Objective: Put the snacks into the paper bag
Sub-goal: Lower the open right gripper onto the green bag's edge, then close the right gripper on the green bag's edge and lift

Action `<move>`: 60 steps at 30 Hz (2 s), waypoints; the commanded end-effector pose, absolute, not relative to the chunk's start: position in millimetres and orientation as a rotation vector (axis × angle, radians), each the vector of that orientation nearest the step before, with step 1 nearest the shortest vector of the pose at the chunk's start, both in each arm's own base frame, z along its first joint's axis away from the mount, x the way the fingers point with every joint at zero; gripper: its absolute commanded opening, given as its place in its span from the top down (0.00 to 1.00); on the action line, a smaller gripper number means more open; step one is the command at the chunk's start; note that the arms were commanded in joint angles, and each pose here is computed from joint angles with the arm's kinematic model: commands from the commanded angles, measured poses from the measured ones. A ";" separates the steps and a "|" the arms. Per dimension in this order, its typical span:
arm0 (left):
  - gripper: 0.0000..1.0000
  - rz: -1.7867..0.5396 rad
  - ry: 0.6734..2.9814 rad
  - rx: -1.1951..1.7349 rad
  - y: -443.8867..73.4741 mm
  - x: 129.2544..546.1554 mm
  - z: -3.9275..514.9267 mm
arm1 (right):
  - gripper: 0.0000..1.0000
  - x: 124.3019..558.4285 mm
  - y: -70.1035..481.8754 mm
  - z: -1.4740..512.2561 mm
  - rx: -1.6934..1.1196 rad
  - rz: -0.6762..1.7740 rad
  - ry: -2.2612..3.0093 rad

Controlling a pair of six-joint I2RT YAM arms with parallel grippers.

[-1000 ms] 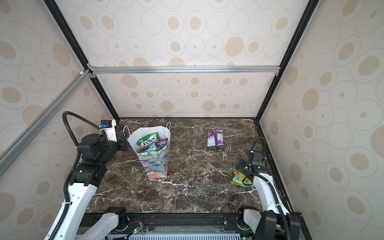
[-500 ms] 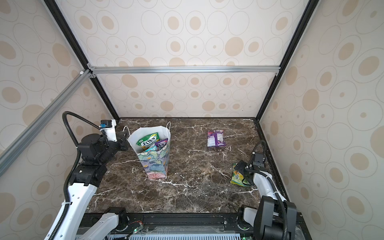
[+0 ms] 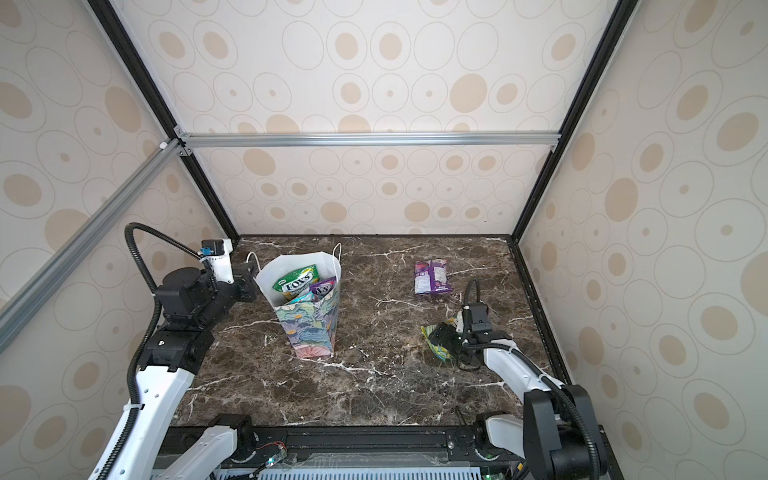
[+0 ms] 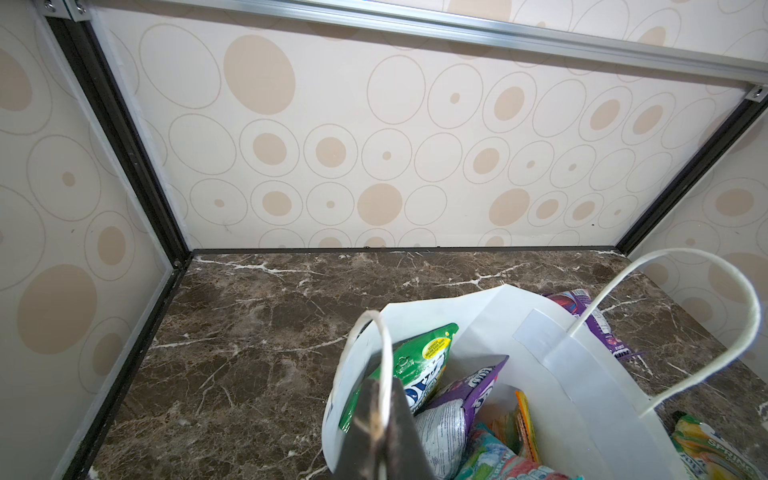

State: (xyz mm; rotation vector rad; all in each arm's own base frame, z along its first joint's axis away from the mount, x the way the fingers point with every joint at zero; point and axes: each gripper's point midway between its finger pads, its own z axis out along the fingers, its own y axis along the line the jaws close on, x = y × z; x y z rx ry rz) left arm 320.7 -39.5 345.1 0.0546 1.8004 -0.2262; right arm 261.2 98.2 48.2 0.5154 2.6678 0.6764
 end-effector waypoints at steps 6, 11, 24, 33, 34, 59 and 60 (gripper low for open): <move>0.94 -0.216 1.746 0.057 -37.5 318.0 362.5 | 0.15 264.8 91.2 89.5 0.422 0.545 2.598; 0.94 -0.216 1.745 0.054 -37.3 317.9 362.7 | 0.15 248.1 52.3 101.6 0.517 0.343 2.535; 0.94 -0.221 1.742 0.058 -38.1 317.3 363.3 | 0.30 244.5 21.9 66.2 0.957 0.650 2.344; 0.94 -0.223 1.746 0.059 -38.5 318.3 362.3 | 0.43 245.4 19.9 55.5 0.977 0.656 2.323; 0.94 -0.224 1.747 0.059 -38.8 318.1 362.0 | 0.43 243.8 19.4 53.2 0.989 0.652 2.332; 0.94 -0.228 1.746 0.062 -39.6 317.8 362.0 | 0.51 242.7 10.3 34.2 1.087 0.666 2.200; 0.94 -0.226 1.745 0.060 -39.0 317.9 362.6 | 0.52 243.2 11.7 32.7 1.086 0.676 2.207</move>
